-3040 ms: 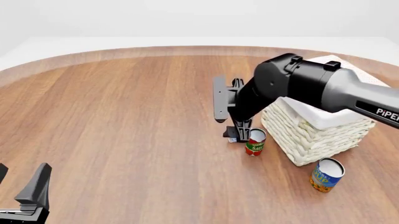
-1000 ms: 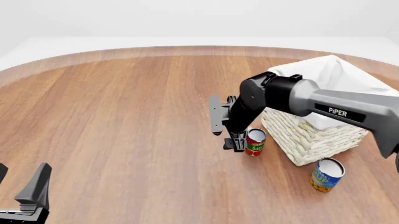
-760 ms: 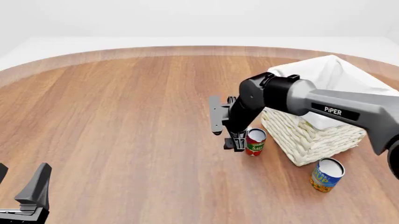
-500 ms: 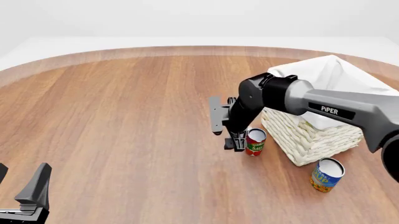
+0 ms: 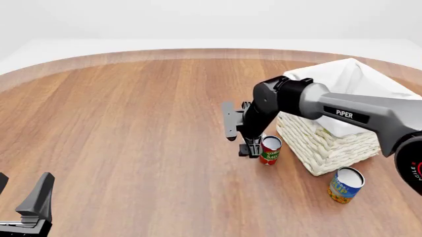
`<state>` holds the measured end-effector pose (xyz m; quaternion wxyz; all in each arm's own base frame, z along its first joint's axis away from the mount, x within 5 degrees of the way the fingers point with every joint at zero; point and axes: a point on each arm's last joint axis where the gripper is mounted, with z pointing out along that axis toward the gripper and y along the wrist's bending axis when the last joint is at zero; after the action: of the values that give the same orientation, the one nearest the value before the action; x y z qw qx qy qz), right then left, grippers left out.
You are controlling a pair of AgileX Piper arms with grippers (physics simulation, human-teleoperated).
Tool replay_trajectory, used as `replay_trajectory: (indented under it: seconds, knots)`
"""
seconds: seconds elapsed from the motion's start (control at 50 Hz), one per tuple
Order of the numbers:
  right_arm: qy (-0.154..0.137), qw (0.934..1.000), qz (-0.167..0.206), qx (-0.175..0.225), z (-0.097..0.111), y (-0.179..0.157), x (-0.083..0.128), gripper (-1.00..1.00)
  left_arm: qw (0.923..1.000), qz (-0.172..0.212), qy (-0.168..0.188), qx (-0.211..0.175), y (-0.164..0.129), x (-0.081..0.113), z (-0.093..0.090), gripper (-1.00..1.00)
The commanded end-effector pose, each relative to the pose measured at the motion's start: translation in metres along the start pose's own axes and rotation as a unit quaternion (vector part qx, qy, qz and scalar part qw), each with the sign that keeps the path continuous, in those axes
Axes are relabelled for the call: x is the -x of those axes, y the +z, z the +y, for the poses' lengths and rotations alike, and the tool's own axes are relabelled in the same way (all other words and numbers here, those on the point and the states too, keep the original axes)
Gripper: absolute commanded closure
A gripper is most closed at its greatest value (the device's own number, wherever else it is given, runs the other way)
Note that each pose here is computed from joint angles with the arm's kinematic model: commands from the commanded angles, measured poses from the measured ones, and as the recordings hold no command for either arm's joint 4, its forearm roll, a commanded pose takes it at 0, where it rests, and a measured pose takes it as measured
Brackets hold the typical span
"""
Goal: Pick up the alphabet soup and the cream cheese box, and put them in the basket.
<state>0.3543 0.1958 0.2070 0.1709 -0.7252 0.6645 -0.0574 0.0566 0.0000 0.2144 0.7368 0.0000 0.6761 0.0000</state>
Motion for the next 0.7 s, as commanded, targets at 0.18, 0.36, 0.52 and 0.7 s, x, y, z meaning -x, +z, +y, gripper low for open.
replay_trajectory:
  seconds: [0.18, 0.36, 0.52, 0.7]
  knots:
    - [0.004, 1.0, 0.005, 0.004, -0.01, 0.005, -0.004, -1.0, 1.0, 0.0, 0.0, 0.0, 0.0, 0.0, 0.0, -1.0]
    - [0.005, 1.0, 0.007, 0.003, -0.015, 0.007, -0.008, -1.0, 1.0, 0.0, 0.0, 0.0, 0.0, 0.0, 0.0, -1.0]
    - [0.006, 1.0, 0.007, 0.002, -0.015, 0.013, -0.008, -1.0, 1.0, 0.0, 0.0, 0.0, 0.0, 0.0, 0.0, -1.0]
    - [0.006, 1.0, 0.007, 0.002, -0.019, 0.014, -0.006, -1.0, 1.0, 0.0, 0.0, 0.0, 0.0, 0.0, 0.0, -1.0]
